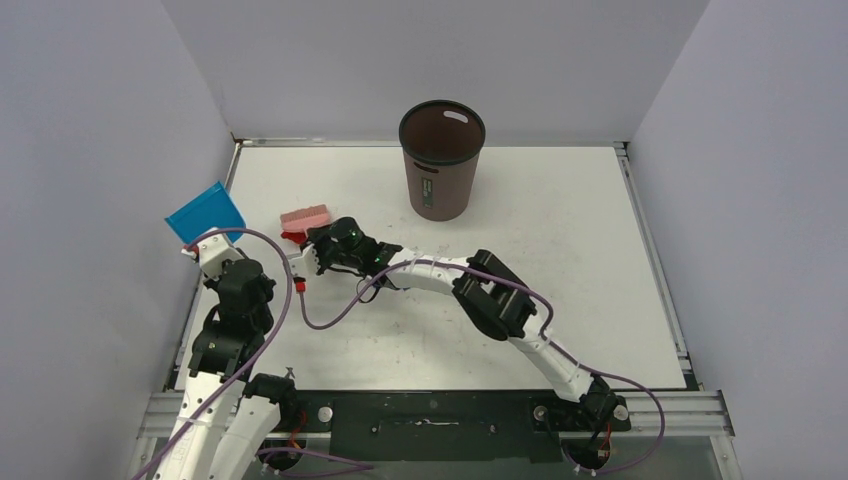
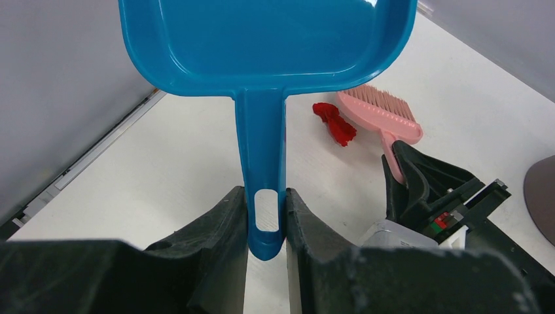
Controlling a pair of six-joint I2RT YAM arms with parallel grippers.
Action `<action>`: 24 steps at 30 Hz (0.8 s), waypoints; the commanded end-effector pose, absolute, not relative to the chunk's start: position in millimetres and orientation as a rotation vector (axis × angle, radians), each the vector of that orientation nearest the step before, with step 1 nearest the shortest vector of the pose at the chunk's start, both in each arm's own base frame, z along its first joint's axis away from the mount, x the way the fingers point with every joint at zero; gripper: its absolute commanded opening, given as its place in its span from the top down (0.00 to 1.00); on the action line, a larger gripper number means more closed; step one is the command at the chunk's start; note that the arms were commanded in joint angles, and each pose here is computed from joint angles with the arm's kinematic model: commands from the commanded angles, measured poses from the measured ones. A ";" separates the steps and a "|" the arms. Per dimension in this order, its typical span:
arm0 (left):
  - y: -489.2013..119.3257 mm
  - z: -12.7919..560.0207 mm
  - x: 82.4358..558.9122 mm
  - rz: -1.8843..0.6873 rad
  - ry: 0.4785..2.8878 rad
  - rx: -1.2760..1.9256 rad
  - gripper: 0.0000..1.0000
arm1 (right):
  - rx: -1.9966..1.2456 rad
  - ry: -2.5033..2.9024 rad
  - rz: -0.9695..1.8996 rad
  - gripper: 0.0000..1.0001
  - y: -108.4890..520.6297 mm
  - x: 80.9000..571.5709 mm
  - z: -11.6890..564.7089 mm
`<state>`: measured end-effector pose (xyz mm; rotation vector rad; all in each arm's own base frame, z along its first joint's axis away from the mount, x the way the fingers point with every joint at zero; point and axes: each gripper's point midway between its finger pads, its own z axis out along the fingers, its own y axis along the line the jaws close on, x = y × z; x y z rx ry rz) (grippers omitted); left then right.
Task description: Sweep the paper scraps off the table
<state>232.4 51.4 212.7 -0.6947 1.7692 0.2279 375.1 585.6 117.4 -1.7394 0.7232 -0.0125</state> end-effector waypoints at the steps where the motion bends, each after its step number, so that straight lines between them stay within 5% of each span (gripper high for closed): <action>1: 49.1 224.3 239.5 0.186 1.719 -0.708 1.00 | -1.636 0.591 0.025 0.95 611.6 363.7 159.8; 13: 46.5 220.8 242.0 0.186 1.739 -0.687 1.00 | -2.032 0.588 0.128 0.95 585.1 313.1 107.6; 24: 35.3 213.5 249.9 0.158 1.787 -0.619 1.00 | -2.396 0.801 0.209 0.95 458.5 244.0 100.2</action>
